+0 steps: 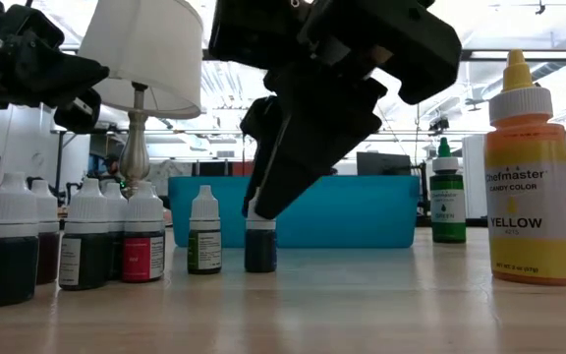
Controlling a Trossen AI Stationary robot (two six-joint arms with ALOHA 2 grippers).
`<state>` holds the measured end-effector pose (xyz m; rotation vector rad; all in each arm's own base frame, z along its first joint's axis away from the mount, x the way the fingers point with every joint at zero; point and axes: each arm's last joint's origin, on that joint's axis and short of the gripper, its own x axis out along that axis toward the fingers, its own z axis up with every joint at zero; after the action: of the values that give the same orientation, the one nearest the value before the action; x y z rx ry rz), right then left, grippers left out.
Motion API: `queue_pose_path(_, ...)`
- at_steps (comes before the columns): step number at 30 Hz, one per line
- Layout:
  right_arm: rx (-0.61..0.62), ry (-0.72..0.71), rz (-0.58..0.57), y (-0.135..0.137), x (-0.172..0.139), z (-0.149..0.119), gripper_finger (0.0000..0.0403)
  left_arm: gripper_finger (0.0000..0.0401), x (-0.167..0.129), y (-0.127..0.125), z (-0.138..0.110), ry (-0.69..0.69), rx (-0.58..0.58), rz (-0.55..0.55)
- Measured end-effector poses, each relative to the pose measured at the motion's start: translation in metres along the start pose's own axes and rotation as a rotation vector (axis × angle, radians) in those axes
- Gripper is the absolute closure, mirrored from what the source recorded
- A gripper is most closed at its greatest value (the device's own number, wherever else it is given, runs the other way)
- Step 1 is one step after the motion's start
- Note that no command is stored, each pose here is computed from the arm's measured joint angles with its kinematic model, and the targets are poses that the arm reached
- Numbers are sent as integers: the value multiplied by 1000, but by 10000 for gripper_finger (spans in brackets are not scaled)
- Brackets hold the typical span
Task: Pick & Place food coloring
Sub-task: Put the top small blue food coloring bottle into the blue bin
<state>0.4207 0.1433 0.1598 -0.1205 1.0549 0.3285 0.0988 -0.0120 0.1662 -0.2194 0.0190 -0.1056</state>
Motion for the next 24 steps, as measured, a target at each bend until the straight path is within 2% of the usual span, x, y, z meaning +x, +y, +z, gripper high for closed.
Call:
queue_pose_path(13, 17, -10, 12, 4, 0, 1, 254, 401, 0, 0, 0, 0, 0, 0)
queue_pose_path(19, 18, 3, 16, 5, 3, -2, 286, 401, 0, 0, 0, 0, 0, 1)
queue_pose_path(24, 30, -8, 13, 5, 3, 0, 332, 401, 0, 0, 0, 0, 0, 0)
